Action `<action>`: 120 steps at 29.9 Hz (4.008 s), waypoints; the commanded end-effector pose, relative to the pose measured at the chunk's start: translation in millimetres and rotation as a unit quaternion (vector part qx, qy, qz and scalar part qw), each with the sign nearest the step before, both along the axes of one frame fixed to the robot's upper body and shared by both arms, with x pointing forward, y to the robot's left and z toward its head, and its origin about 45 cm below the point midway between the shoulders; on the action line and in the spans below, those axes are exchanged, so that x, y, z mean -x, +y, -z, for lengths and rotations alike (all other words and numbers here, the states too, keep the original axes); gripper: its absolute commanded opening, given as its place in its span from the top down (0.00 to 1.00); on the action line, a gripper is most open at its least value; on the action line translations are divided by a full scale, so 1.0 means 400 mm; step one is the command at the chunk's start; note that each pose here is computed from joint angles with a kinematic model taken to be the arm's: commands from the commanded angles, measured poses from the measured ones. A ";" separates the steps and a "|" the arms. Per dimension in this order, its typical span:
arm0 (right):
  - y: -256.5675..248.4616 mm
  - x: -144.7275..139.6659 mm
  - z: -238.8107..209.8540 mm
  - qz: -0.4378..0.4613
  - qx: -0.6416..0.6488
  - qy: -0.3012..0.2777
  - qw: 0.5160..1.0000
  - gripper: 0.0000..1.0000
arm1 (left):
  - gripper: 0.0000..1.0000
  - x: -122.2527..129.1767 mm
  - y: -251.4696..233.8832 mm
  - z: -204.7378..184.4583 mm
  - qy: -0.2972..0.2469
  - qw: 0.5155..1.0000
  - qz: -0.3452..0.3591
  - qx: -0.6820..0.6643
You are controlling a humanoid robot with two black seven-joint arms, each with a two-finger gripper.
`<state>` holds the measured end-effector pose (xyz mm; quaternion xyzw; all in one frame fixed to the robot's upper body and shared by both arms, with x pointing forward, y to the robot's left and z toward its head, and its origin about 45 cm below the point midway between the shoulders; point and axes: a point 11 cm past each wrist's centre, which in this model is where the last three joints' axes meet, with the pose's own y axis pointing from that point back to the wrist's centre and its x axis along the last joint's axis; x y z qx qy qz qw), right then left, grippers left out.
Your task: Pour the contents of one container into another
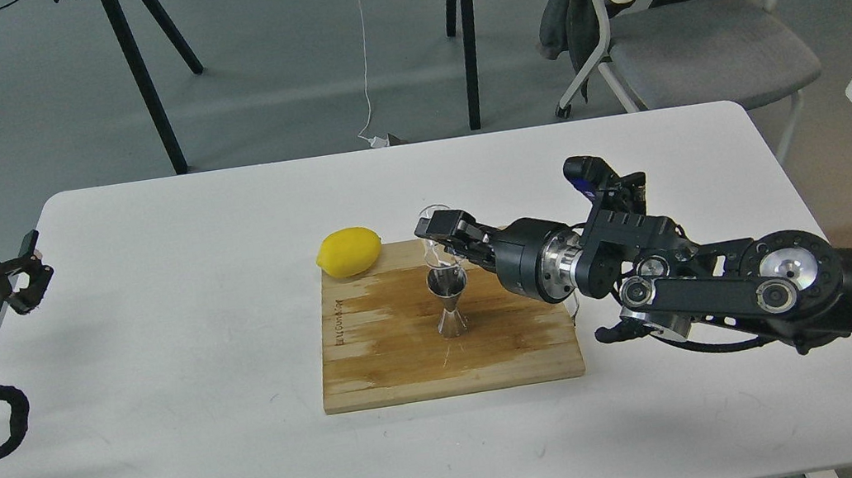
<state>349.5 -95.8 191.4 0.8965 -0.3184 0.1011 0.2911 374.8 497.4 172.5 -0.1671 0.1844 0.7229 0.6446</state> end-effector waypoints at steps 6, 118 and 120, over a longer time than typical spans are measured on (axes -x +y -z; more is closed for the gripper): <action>0.000 0.005 0.007 -0.007 0.009 -0.004 1.000 0.50 | 0.00 0.001 0.000 0.001 0.000 1.000 -0.001 0.001; -0.534 0.114 0.290 0.633 -0.633 0.298 0.331 0.49 | 0.00 0.020 -0.010 0.042 0.016 1.000 -0.002 0.005; -0.534 0.115 0.291 0.634 -0.632 0.298 0.331 0.48 | 0.00 0.020 -0.010 0.042 0.016 1.000 -0.002 0.005</action>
